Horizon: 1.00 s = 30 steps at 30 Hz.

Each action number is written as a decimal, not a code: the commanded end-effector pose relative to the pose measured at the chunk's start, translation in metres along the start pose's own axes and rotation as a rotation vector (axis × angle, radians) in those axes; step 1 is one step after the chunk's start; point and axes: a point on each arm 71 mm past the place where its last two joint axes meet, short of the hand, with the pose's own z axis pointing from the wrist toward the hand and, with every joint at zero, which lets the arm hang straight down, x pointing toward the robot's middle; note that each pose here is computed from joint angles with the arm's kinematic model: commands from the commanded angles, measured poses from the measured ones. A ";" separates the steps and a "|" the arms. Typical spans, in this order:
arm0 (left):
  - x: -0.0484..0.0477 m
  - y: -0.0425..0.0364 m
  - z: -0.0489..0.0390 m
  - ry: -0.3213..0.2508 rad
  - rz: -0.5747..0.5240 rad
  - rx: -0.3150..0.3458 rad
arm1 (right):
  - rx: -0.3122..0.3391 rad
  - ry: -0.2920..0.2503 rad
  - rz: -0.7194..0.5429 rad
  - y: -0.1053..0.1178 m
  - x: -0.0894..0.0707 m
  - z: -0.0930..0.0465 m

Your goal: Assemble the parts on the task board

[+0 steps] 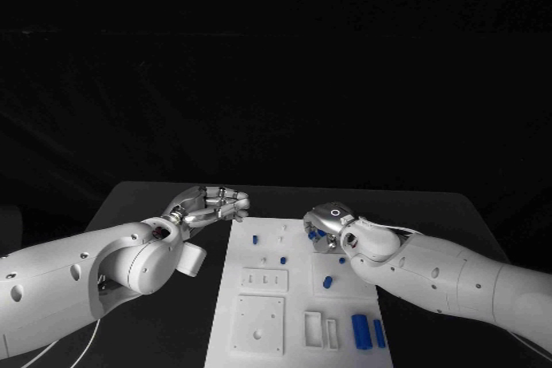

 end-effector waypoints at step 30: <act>0.0102 -0.0028 0.0061 0.030 -0.010 0.012 | 0.018 -0.140 -0.014 0.041 -0.015 0.033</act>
